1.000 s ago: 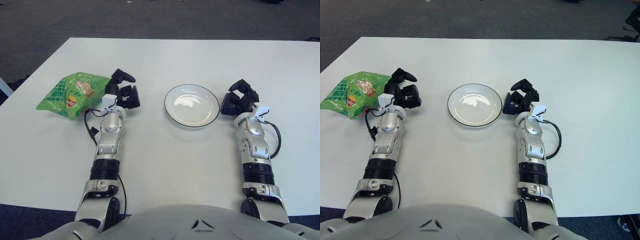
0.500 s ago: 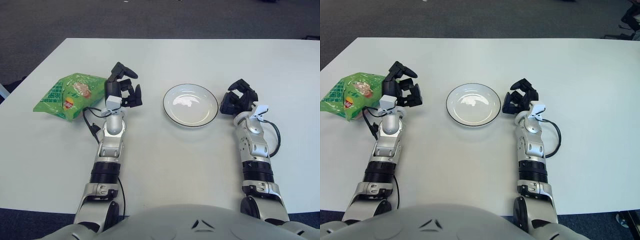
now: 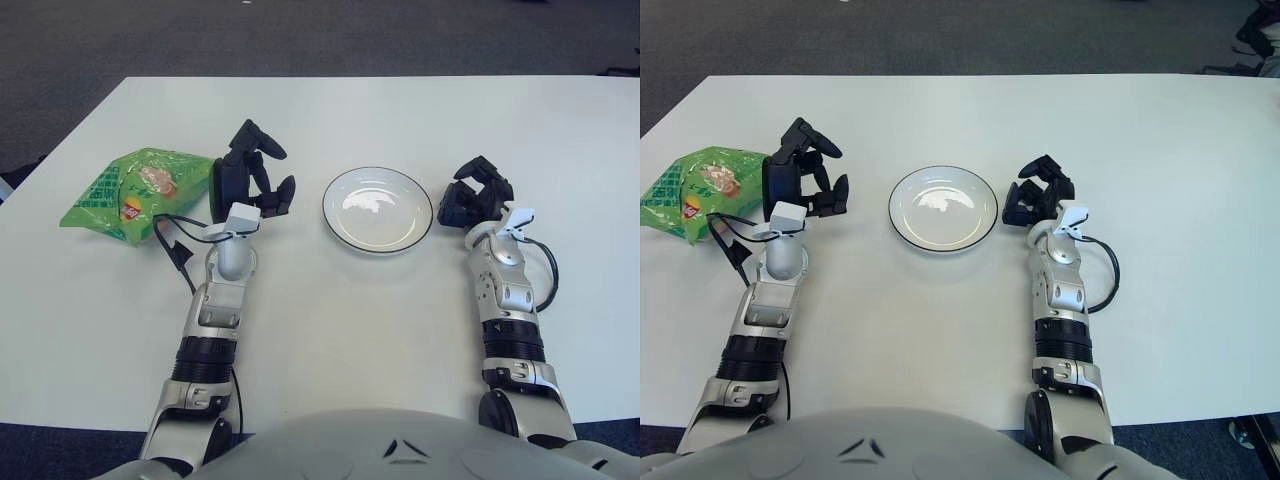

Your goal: Put the snack into the plate.

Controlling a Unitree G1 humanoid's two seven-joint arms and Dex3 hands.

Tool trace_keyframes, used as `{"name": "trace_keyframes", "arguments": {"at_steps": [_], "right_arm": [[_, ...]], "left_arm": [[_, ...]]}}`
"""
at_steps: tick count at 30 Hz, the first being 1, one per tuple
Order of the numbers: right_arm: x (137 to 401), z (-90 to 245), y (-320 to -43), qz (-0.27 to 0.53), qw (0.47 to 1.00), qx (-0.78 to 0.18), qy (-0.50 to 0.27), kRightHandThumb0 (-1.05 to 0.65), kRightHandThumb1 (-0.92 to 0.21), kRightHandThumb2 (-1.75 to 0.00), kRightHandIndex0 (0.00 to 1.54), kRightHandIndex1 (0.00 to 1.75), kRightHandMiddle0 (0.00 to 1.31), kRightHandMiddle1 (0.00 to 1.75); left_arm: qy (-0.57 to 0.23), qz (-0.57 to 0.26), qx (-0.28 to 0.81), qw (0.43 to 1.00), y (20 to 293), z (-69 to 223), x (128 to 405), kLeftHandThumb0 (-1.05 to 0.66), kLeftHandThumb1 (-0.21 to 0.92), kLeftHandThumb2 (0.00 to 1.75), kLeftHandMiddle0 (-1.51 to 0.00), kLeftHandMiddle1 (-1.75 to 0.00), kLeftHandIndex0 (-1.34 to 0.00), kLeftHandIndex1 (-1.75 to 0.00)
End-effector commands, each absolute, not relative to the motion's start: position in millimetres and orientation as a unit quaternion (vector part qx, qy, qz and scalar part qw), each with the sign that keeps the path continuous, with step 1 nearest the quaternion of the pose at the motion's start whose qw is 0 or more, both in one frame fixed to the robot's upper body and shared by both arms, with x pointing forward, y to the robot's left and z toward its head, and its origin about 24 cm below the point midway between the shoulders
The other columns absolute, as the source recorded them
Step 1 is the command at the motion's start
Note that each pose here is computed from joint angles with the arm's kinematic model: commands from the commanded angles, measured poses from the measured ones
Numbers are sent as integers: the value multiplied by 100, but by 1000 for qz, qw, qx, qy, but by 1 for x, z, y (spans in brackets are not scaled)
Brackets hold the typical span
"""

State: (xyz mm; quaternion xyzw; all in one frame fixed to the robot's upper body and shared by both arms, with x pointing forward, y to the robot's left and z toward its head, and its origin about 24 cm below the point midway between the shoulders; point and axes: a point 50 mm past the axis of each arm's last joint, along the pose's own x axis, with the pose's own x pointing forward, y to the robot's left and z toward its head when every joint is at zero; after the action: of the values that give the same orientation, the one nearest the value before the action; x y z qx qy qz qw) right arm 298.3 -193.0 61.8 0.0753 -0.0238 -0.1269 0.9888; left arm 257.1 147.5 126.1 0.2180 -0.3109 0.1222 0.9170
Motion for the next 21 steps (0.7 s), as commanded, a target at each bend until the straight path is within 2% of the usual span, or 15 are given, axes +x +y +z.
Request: {"name": "trace_keyframes", "arguments": {"at_steps": [1,13,21], "right_arm": [[278,22,-197,-148,984,83,47,-1,6,-175,88,174,67,175],[278,22,-198,-148,985,77,48,-1,6,-175,88,175,67,175],[278,22,-198,-148,985,80,47,-1,6,-175,88,175,67,175]], "left_arm": [[-264,131,260,920,153,102,241,-48,31,132,-129,-175,-62,-175],[-267,106,391,874,156,107,239,-47,34,129,-130,-175,-59,-175],[-281,124,512,802,173,110,253,-47,34,128,-131,-175,-59,-175]]}}
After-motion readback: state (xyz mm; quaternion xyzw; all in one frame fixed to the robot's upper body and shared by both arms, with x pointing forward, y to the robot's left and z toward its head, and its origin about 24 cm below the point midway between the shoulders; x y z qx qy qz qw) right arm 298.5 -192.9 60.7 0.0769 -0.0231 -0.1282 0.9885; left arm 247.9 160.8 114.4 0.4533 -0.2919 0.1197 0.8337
